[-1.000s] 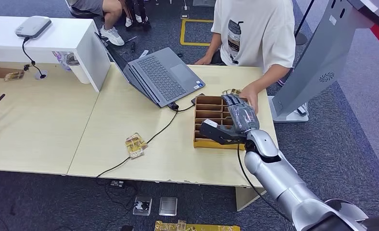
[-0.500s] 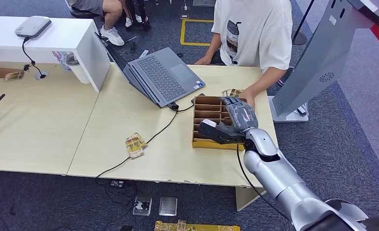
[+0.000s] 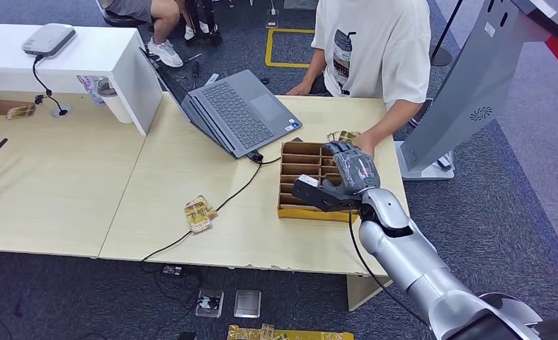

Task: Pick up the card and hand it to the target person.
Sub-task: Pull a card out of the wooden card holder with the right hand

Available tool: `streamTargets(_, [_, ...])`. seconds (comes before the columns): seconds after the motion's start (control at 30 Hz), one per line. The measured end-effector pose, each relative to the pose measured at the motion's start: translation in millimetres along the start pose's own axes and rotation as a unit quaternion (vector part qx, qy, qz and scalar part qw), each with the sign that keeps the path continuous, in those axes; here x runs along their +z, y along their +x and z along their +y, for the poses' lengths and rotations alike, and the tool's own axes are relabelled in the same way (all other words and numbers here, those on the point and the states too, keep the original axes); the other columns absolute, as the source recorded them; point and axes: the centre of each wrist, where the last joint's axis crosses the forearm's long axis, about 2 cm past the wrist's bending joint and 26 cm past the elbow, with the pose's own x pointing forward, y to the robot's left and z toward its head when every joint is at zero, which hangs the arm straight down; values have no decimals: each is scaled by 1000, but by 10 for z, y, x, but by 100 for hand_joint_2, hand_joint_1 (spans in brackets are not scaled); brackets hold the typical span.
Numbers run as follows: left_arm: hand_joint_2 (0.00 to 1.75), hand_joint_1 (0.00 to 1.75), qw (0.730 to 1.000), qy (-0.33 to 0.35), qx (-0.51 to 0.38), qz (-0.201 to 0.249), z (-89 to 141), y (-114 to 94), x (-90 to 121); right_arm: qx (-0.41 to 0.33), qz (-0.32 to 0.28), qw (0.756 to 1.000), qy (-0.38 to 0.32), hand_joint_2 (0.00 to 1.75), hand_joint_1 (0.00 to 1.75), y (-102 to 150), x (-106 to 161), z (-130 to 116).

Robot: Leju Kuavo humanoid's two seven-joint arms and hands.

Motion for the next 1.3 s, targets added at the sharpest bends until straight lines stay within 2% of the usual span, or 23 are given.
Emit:
streamTargets(0.6, [175, 0, 1000, 1, 1, 3, -3, 0, 1, 6, 2, 1000, 6, 175, 70, -20, 9, 21])
streamTargets(0.83, [175, 0, 1000, 3, 5, 5, -15, -2, 4, 7, 4, 1000, 11, 175, 86, -38, 18, 42])
streamTargets(1.3, [175, 0, 1000, 2, 5, 0, -16, -1, 5, 9, 12, 1000, 14, 175, 101, -60, 26, 53])
